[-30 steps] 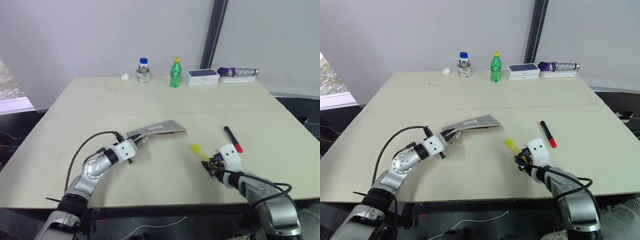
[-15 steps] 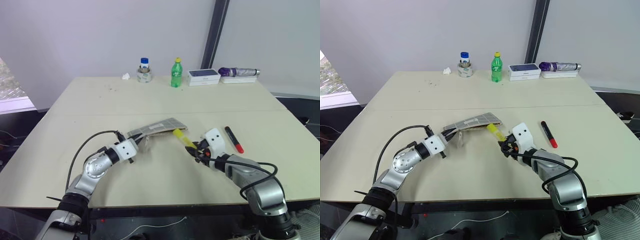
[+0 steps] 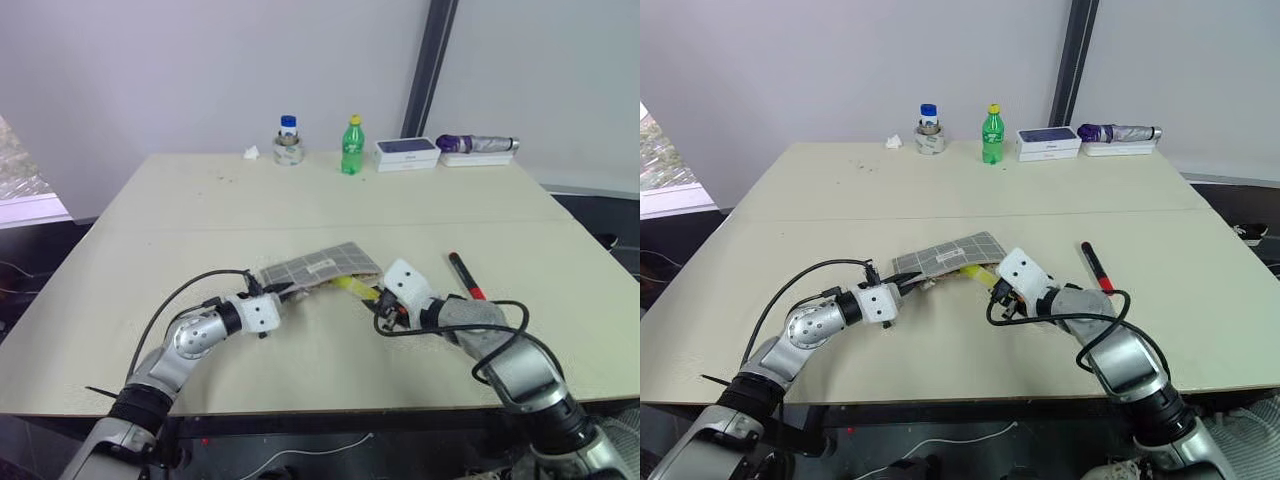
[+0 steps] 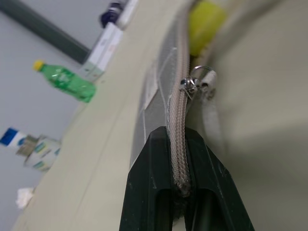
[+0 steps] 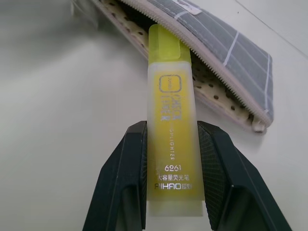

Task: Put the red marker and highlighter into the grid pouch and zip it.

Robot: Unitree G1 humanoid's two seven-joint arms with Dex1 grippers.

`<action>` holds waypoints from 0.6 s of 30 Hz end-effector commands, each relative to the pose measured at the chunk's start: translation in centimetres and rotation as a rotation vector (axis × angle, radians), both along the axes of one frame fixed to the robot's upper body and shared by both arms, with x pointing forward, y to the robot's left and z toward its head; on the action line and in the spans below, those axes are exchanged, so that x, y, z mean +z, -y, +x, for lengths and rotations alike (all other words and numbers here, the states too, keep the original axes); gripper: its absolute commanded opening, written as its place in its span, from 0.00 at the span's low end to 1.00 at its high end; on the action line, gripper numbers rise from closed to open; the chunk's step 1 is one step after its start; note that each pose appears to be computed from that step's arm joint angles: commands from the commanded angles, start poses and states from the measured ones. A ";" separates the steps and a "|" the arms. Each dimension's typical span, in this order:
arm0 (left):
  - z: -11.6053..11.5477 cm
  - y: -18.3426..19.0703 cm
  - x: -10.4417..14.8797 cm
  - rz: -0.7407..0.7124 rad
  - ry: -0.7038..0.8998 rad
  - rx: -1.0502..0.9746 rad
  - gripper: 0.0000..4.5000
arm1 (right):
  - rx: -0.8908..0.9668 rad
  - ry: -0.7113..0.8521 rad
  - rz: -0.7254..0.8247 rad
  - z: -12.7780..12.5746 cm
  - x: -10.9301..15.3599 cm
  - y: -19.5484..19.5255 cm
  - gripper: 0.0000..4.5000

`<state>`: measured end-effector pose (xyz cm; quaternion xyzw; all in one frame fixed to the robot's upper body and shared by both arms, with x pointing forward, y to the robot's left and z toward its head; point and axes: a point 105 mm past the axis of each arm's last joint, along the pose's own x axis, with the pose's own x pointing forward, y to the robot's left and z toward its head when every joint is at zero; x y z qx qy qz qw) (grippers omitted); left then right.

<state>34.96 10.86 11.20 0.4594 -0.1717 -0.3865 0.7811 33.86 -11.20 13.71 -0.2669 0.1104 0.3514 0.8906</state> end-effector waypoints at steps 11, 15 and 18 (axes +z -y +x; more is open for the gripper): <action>-1.1 1.7 4.1 -0.071 0.076 -0.122 0.00 | 0.383 0.411 -0.384 1.6 2.6 -4.9 0.20; -0.6 0.6 4.7 -0.092 0.075 -0.091 0.00 | 0.523 0.561 -0.489 1.6 2.5 -6.3 0.20; 0.4 -1.0 4.8 -0.094 0.072 -0.020 0.00 | 0.524 0.578 -0.448 2.1 2.8 -6.7 0.20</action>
